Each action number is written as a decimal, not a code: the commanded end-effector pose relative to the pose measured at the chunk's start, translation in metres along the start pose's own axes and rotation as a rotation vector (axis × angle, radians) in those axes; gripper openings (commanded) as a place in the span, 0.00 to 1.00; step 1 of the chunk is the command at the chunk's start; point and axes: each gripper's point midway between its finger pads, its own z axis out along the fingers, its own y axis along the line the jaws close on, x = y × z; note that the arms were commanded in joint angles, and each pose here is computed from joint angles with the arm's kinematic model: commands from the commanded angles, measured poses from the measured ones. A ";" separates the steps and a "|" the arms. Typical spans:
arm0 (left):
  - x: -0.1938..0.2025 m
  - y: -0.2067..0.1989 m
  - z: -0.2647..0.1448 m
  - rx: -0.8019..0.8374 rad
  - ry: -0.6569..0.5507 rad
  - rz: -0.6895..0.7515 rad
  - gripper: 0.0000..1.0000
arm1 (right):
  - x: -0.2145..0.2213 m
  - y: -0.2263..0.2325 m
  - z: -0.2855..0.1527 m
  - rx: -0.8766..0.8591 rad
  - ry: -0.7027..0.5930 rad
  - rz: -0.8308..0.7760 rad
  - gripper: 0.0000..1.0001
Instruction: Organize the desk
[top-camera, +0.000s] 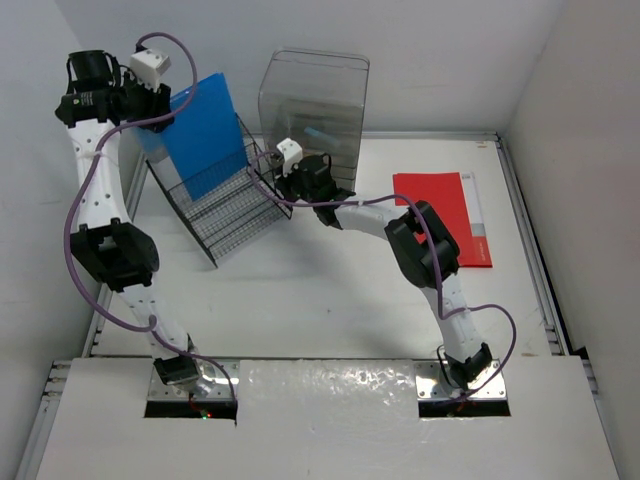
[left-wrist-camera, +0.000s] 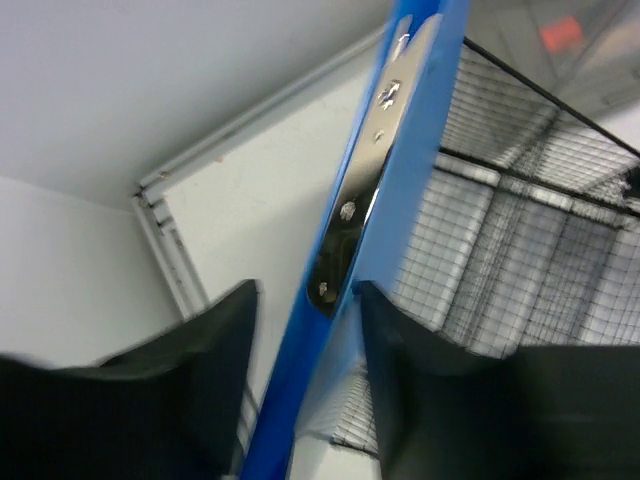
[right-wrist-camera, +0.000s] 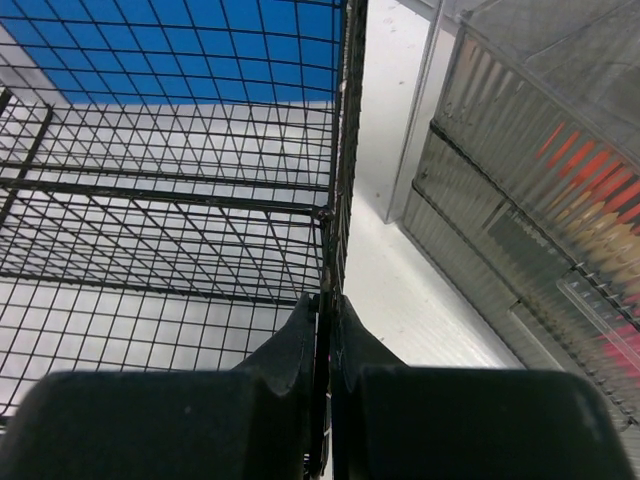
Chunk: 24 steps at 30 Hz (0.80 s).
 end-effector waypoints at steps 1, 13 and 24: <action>-0.015 0.037 0.002 -0.139 -0.075 -0.019 0.46 | -0.036 0.048 -0.014 -0.181 -0.066 -0.031 0.00; -0.020 0.054 0.001 -0.211 -0.119 -0.013 0.71 | -0.044 0.050 -0.023 -0.130 -0.078 0.034 0.00; -0.055 0.038 -0.030 -0.207 -0.243 0.025 1.00 | -0.043 0.012 -0.027 0.146 -0.146 0.208 0.00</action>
